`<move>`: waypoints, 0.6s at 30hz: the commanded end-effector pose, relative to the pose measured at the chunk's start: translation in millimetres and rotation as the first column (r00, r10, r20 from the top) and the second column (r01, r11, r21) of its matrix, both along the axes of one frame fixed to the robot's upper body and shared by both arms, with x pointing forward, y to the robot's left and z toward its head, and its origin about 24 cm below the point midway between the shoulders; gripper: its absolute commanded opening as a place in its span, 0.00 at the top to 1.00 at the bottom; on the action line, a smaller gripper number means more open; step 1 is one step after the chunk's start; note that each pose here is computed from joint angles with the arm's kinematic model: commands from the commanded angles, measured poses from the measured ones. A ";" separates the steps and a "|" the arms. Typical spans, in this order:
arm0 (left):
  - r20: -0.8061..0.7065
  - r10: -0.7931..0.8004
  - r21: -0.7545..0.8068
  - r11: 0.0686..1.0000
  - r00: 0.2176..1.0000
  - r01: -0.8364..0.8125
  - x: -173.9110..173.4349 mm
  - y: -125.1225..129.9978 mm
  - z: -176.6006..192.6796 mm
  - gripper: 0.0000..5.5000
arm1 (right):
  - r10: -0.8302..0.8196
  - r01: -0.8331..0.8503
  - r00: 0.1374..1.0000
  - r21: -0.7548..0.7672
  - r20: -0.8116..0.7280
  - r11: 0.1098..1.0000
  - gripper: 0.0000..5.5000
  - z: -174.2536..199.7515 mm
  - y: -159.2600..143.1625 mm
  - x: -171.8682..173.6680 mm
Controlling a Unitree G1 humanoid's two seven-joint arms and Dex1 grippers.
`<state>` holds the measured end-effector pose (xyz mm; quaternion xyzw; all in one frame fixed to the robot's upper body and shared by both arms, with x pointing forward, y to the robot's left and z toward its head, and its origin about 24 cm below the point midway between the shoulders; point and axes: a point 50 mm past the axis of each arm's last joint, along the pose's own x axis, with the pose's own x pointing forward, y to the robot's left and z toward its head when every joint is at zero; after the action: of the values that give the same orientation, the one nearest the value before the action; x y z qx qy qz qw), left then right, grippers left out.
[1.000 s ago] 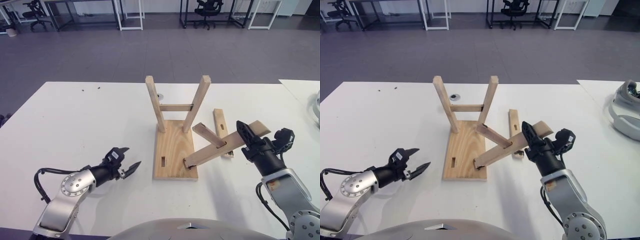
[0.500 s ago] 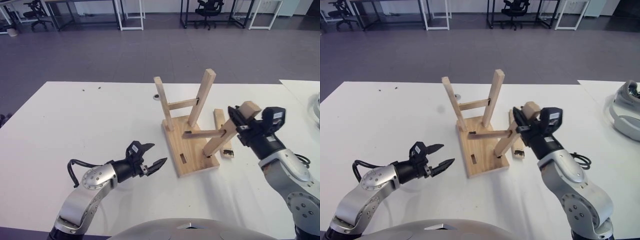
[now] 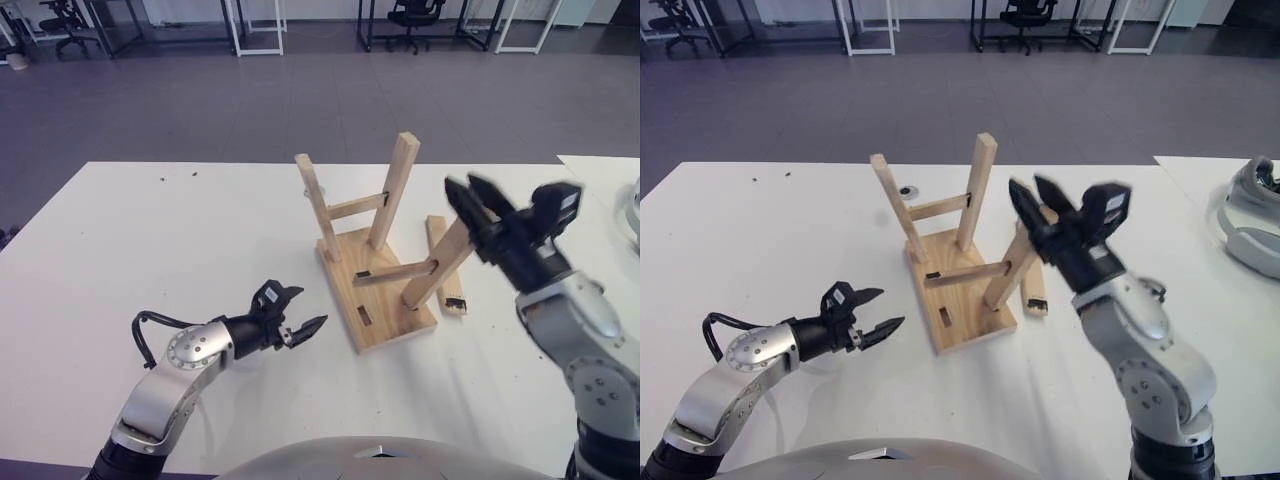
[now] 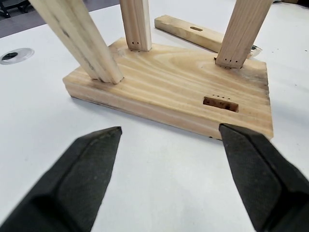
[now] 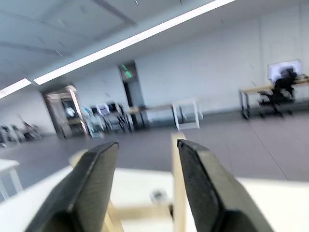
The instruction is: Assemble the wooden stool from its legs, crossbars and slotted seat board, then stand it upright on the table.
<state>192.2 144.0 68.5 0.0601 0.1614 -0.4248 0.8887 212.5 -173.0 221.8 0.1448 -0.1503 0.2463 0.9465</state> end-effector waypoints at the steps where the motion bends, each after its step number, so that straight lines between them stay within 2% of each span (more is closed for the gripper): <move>1: 0.011 0.017 0.014 1.000 1.000 -0.017 2.7 7.8 1.5 0.32 | 0.031 -0.045 0.989 0.094 0.142 0.995 0.46 52.5 -16.3 -0.8; 3: 0.015 0.028 0.018 0.999 0.999 -0.028 4.9 10.9 1.3 0.32 | -0.087 0.075 0.994 0.158 0.070 0.985 0.39 52.7 -52.8 21.4; 5: 0.028 0.029 0.012 0.999 0.999 -0.030 9.0 11.7 3.5 0.32 | -0.232 0.238 0.962 0.022 -0.146 0.971 0.33 12.1 -73.2 46.3; 7: 0.052 0.050 -0.016 0.999 0.997 -0.050 15.2 13.7 9.6 0.32 | -0.323 0.319 0.874 -0.074 -0.363 0.945 0.28 -49.1 -77.7 54.0; 9: 0.082 0.104 -0.040 0.994 0.991 -0.101 22.9 18.5 15.3 0.32 | -0.331 0.289 0.795 -0.161 -0.508 0.944 0.27 -101.8 -70.9 50.8; 12: 0.120 0.195 -0.052 0.980 0.973 -0.190 36.1 26.9 20.9 0.32 | -0.323 0.200 0.715 -0.262 -0.620 0.944 0.27 -152.6 -57.7 39.2; 15: 0.131 0.250 -0.058 0.968 0.959 -0.244 42.8 33.4 24.1 0.32 | -0.380 0.145 0.630 -0.378 -0.677 0.914 0.27 -185.5 -49.8 27.7; 18: 0.132 0.253 -0.052 0.967 0.958 -0.248 43.9 33.4 23.8 0.32 | -0.360 0.089 0.616 -0.393 -0.701 0.915 0.27 -195.6 -39.0 25.9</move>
<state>232.6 176.5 91.5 0.0476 0.0981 -0.3152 0.9427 237.9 -217.5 30.8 0.0612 0.2710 0.0516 0.9592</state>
